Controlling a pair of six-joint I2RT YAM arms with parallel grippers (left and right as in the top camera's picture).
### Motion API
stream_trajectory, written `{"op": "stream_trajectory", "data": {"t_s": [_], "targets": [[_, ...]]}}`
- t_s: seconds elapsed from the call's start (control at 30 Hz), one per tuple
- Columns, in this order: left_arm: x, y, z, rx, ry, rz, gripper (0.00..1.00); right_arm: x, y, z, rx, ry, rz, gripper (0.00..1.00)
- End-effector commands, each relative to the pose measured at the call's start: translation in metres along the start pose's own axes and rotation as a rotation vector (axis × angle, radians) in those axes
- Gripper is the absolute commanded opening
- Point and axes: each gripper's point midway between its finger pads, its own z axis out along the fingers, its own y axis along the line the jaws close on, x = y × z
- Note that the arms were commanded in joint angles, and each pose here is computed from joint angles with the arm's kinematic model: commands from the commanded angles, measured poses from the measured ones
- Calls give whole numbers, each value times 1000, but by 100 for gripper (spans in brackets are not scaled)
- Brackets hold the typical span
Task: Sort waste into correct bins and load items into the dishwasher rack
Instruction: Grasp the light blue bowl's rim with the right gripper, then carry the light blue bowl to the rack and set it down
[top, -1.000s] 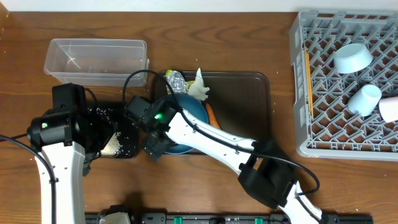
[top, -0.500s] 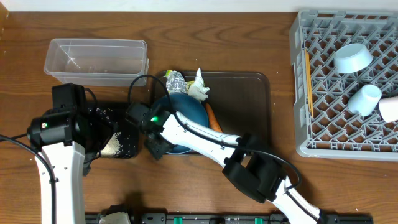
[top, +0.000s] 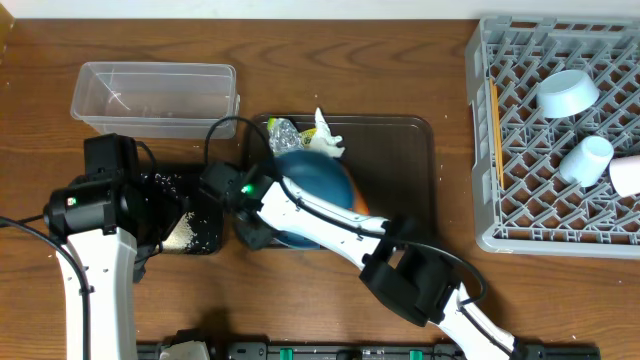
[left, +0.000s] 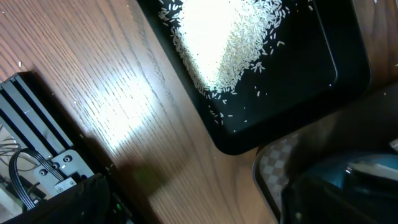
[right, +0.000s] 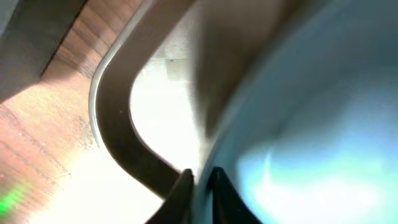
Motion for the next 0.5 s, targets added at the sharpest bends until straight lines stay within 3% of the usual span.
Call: {"op": "stream_trajectory", "data": {"t_s": [0.0, 0.47], "targets": [[-4, 0, -4, 0, -16, 7, 98, -14, 6, -17, -48, -33, 17, 3], [-4, 0, -4, 0, -16, 7, 98, -60, 16, -126, -309, -162, 66, 1]]}}
